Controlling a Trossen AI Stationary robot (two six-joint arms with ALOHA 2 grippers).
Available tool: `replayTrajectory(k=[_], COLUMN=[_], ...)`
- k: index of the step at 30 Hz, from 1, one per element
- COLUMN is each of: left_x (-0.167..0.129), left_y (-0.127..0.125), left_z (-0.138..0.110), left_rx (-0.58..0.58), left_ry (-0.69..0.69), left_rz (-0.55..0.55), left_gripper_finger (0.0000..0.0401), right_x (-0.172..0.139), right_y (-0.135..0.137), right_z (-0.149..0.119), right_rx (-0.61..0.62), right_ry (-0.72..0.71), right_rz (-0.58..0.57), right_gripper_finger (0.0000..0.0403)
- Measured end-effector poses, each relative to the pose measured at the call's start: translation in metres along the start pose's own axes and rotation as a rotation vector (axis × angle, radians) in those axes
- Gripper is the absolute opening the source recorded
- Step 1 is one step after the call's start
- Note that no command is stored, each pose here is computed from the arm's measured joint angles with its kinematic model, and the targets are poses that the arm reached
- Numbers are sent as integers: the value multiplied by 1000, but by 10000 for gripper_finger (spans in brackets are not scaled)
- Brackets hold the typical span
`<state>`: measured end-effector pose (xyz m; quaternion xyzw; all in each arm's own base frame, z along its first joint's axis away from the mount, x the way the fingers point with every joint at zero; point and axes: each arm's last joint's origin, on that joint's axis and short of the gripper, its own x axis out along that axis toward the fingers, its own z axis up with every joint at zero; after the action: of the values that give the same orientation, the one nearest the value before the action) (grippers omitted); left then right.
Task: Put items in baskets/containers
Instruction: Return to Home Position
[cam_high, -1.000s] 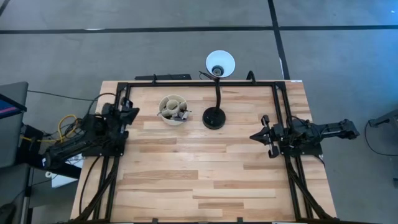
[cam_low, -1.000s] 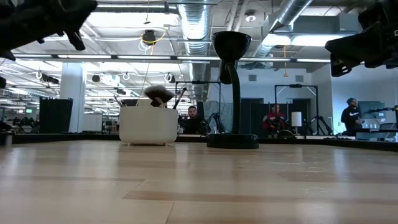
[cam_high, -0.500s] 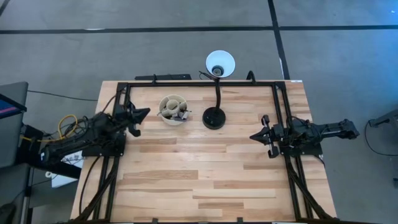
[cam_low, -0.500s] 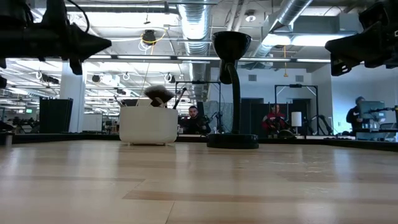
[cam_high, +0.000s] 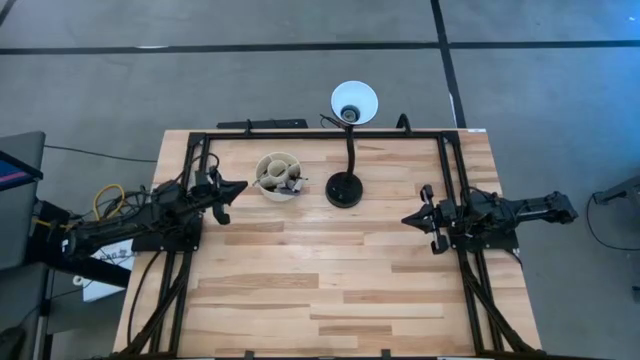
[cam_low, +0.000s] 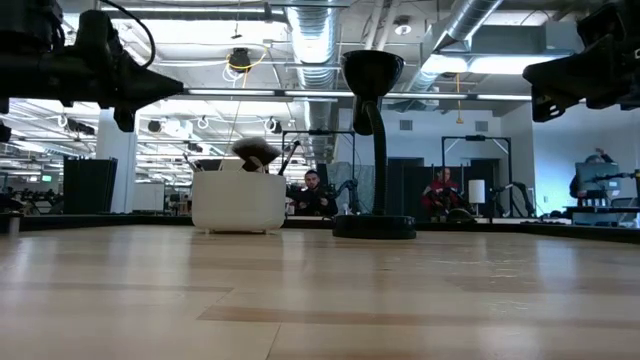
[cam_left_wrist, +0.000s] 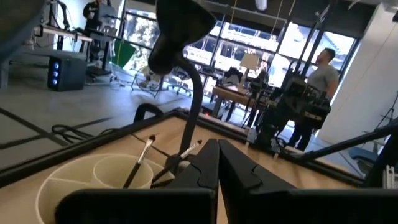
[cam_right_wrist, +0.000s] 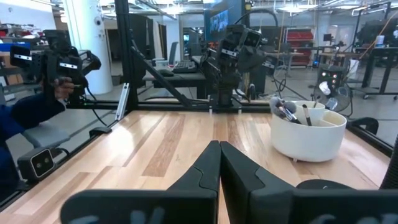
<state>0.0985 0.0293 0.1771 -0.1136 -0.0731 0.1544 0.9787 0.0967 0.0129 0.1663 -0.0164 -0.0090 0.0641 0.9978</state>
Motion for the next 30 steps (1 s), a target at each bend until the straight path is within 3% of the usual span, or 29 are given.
replayTrajectory(k=[21, 30], left_x=[7, 6], left_y=[2, 2], left_z=[-11, -9], left_rx=[6, 5], left_ry=[120, 92], left_rz=[30, 23], left_gripper_finger=[4, 4], right_x=[0, 0], right_y=[0, 0], right_z=[0, 0], right_rx=[0, 0], right_ry=[0, 1], right_rz=[2, 1], right_gripper_finger=[1, 1])
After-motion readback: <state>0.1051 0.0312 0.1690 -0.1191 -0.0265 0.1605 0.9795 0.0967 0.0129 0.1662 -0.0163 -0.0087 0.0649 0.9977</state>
